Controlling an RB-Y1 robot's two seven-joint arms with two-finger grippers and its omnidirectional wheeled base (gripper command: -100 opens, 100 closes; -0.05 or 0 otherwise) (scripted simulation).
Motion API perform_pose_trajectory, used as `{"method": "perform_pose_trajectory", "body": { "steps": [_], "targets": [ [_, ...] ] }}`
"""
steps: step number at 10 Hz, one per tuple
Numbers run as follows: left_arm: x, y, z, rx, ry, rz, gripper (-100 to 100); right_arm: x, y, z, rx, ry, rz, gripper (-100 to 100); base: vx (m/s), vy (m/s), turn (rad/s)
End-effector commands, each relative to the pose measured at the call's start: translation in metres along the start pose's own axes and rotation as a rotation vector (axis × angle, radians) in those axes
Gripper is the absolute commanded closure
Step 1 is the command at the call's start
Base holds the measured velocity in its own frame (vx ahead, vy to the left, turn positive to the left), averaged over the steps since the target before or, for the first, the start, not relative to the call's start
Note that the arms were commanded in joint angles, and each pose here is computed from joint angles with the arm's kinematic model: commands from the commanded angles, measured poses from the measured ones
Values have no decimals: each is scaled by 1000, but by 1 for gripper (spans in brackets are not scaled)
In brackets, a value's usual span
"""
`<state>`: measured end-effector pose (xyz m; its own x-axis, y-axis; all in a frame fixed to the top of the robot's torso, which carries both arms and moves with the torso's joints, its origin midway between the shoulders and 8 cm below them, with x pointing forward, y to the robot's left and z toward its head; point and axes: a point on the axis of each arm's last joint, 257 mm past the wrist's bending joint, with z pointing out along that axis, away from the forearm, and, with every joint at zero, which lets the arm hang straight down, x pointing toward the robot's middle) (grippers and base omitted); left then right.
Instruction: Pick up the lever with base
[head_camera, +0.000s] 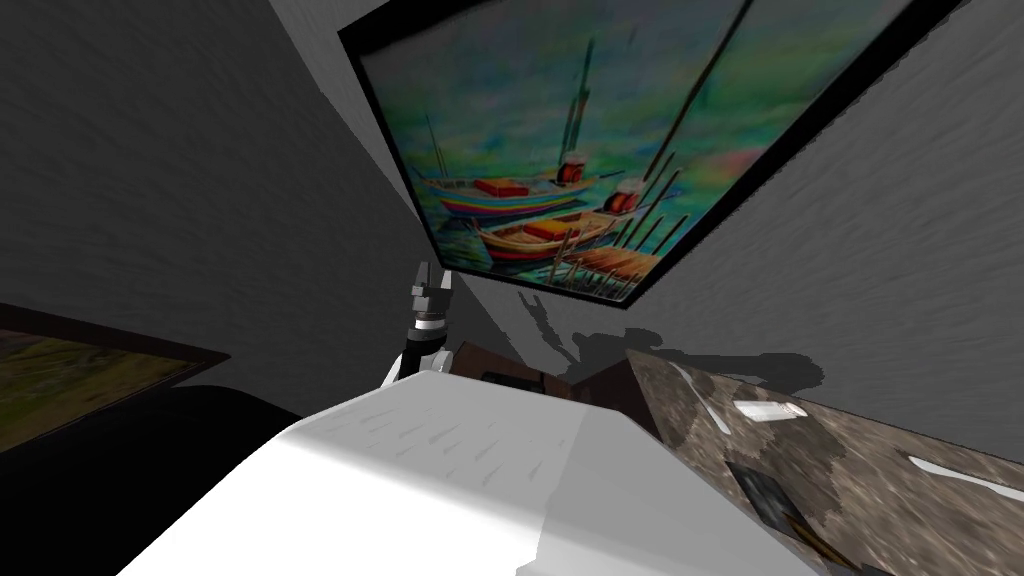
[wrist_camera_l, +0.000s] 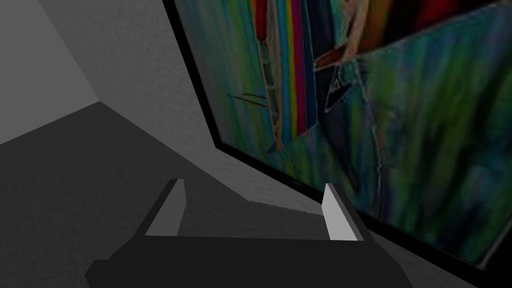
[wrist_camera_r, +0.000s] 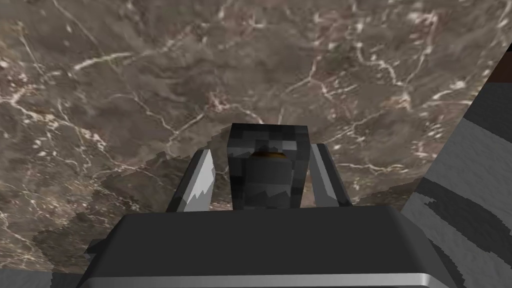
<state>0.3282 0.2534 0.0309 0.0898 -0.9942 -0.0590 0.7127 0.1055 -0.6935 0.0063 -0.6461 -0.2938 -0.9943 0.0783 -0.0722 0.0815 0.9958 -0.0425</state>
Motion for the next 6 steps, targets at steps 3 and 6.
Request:
{"method": "perform_pose_trajectory", "body": {
  "steps": [3,6],
  "targets": [
    [0,0,0,0,0,0,0,0,1,0,-2,0,1,100,0,0,0],
    [0,0,0,0,0,0,0,1,1,-8,0,5,2,100,2,-1,6]
  ]
}}
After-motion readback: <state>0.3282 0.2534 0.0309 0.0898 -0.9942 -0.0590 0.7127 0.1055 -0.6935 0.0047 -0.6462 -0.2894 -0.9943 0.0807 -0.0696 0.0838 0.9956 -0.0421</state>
